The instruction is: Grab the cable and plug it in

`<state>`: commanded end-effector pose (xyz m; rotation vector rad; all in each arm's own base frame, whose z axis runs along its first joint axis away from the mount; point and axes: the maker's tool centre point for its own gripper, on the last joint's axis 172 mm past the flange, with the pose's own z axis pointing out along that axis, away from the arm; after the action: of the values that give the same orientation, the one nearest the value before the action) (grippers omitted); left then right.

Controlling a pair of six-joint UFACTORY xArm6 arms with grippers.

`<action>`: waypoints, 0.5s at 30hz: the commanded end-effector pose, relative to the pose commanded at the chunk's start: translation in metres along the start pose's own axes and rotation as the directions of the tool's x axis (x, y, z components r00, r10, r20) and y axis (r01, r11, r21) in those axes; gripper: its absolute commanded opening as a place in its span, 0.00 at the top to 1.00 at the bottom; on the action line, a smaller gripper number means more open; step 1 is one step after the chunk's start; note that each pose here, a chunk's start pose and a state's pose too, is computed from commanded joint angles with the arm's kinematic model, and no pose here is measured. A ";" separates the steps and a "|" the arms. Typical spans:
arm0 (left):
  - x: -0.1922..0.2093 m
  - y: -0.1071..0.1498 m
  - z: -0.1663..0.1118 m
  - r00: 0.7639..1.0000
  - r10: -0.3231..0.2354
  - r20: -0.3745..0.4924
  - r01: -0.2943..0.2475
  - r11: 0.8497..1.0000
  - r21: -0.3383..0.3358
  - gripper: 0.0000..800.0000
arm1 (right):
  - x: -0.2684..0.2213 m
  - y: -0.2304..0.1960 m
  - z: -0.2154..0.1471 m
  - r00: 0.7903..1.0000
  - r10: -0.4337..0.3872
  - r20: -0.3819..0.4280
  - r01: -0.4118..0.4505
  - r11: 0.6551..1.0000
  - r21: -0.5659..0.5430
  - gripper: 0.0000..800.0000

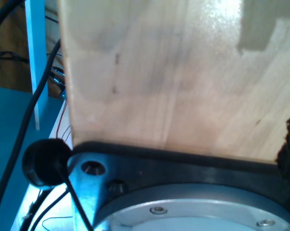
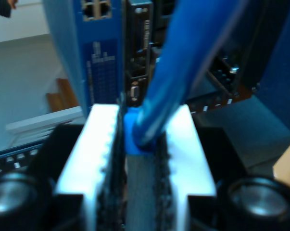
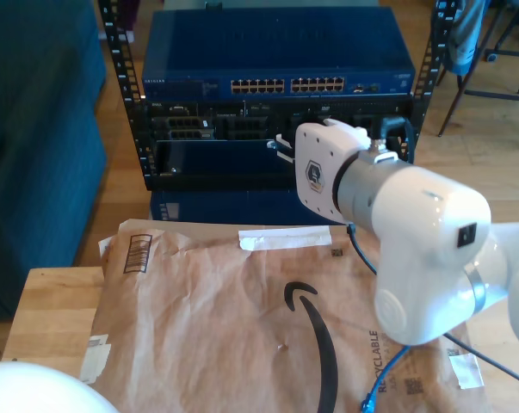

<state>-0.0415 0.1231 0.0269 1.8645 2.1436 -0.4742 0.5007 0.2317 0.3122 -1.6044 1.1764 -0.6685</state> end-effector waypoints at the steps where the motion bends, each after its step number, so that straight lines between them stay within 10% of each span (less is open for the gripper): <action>1: 0.000 0.000 0.000 1.000 0.000 0.000 0.000 1.000 0.000 0.00 | 0.000 0.000 -0.002 1.000 0.000 0.001 0.000 1.000 0.012 1.00; 15: 0.000 0.000 0.000 1.000 0.000 0.002 0.000 1.000 0.000 0.00 | 0.007 -0.014 -0.015 1.000 0.003 0.006 -0.004 0.985 0.175 1.00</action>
<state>-0.0415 0.1227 0.0270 1.8635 2.1426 -0.4756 0.4961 0.2199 0.3297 -1.4556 1.0853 -0.7437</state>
